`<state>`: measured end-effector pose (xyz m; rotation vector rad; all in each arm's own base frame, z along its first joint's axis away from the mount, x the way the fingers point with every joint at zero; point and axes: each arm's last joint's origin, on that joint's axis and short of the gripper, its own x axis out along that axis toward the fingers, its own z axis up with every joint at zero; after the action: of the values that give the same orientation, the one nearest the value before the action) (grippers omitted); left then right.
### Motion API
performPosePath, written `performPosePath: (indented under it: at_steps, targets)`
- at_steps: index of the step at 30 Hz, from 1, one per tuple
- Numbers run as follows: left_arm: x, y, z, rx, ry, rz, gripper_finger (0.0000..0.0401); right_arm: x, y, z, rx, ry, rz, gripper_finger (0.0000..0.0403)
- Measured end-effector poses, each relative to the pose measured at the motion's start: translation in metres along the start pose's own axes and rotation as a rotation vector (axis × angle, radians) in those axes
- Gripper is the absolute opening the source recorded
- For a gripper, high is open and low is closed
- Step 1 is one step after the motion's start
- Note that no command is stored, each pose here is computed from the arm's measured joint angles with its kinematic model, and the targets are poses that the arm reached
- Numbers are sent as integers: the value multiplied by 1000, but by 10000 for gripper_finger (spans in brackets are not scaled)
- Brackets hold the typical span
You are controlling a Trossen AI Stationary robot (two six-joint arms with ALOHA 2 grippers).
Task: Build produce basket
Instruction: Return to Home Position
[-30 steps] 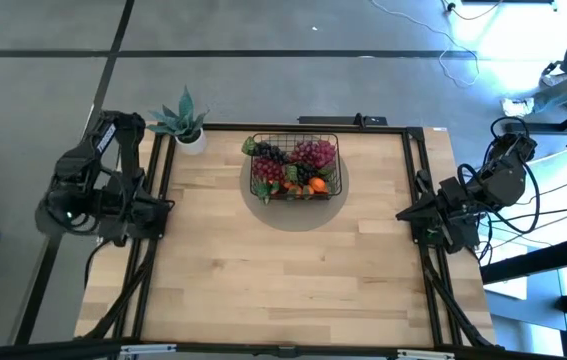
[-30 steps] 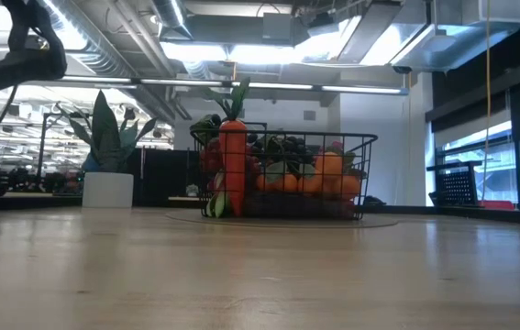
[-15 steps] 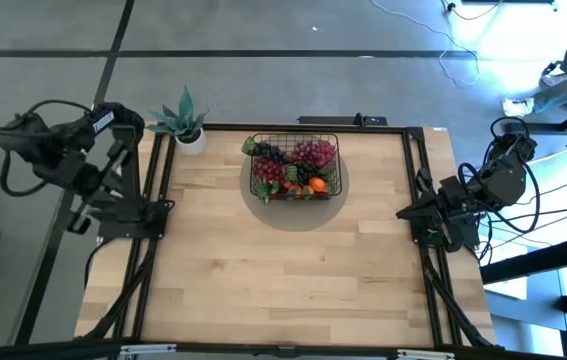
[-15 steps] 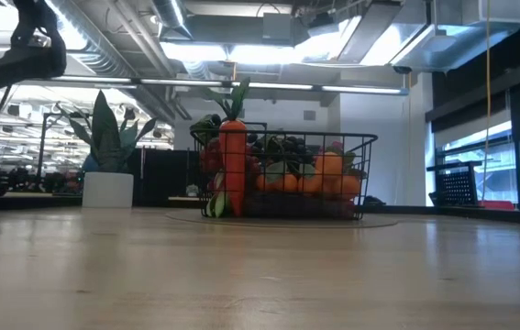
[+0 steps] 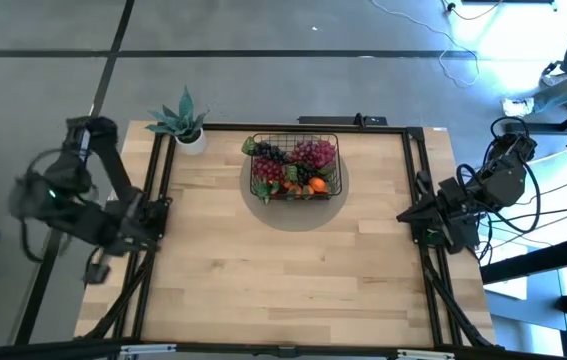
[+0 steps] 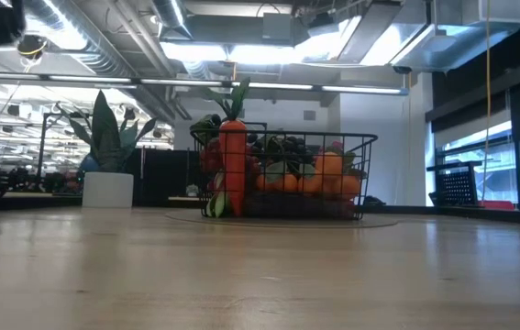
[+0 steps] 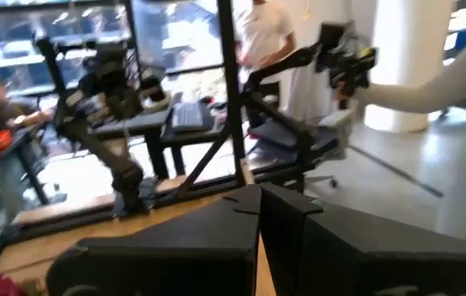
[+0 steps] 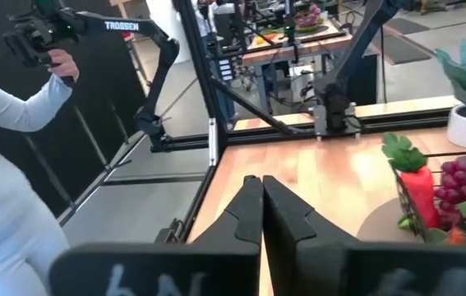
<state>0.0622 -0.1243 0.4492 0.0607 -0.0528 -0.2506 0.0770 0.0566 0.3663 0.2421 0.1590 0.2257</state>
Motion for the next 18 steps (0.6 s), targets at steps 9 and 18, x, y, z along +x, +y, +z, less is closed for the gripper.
performPosePath:
  at_steps: [9,18]
  targets:
    - [73,3,-37,7,199,87,0,-1,0,-3,-25,39,28,0]
    - [77,38,-46,-9,291,125,0,-5,-3,-3,-71,36,32,0]
